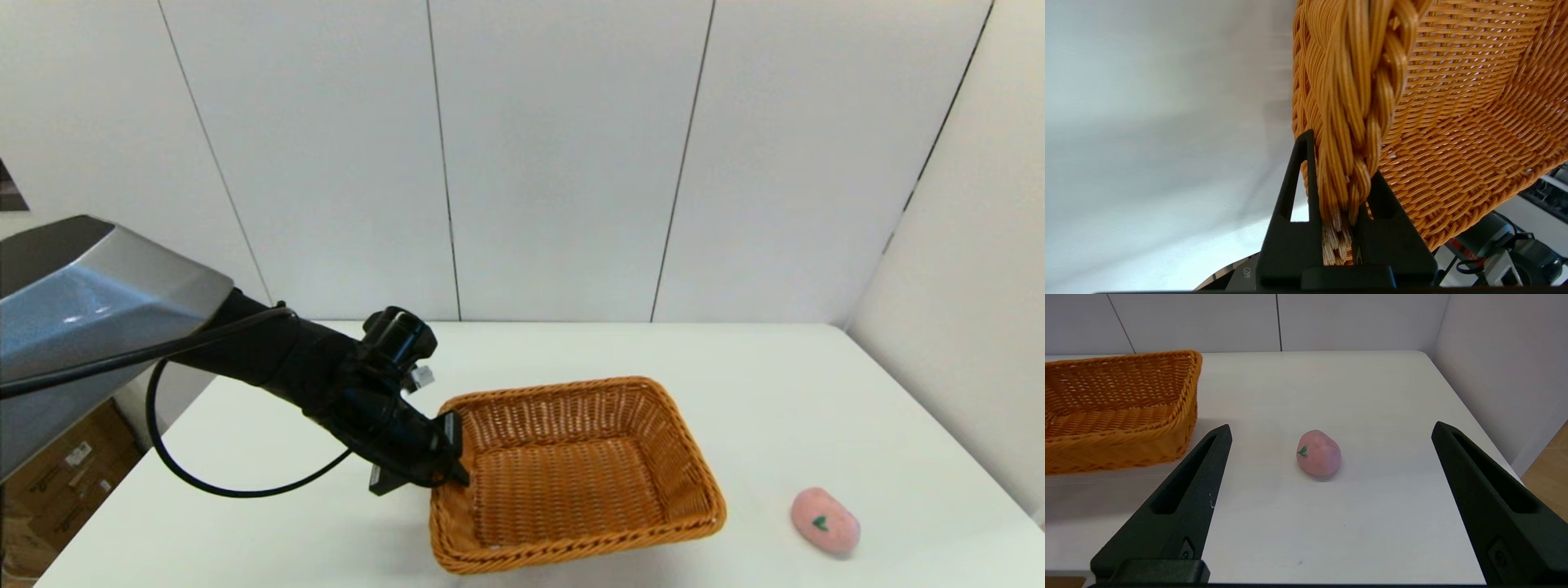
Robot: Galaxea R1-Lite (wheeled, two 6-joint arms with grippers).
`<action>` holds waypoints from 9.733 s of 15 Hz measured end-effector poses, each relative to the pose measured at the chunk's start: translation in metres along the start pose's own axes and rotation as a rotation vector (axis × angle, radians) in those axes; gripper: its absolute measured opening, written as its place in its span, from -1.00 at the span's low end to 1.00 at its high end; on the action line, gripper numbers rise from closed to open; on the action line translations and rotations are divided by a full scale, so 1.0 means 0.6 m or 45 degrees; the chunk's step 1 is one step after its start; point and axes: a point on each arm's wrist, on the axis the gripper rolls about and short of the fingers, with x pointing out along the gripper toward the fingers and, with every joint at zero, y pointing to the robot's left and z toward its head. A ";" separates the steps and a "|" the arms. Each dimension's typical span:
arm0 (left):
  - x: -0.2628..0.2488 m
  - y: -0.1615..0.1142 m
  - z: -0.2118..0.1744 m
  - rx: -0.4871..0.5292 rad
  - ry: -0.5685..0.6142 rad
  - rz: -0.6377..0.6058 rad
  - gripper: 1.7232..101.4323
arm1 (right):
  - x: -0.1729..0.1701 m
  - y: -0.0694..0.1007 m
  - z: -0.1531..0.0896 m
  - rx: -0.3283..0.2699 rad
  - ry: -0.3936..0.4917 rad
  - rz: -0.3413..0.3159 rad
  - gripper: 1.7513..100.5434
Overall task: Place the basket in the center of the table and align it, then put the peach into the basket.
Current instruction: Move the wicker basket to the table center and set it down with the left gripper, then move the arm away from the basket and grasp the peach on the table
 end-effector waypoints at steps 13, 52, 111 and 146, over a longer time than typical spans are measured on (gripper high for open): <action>0.003 0.014 -0.006 0.063 0.046 0.047 -0.75 | 0.000 0.000 0.000 0.000 0.000 0.000 0.93; -0.492 0.015 -0.339 0.566 -1.317 -0.064 0.89 | 0.000 0.000 0.000 -0.002 0.002 0.000 0.93; -0.214 0.268 -0.511 0.569 -1.864 0.401 0.93 | 0.271 0.005 0.090 -0.189 1.057 -0.013 0.93; -0.214 0.268 -0.511 0.561 -1.865 0.393 0.93 | 0.439 0.025 -0.073 -0.200 1.281 -0.001 -0.94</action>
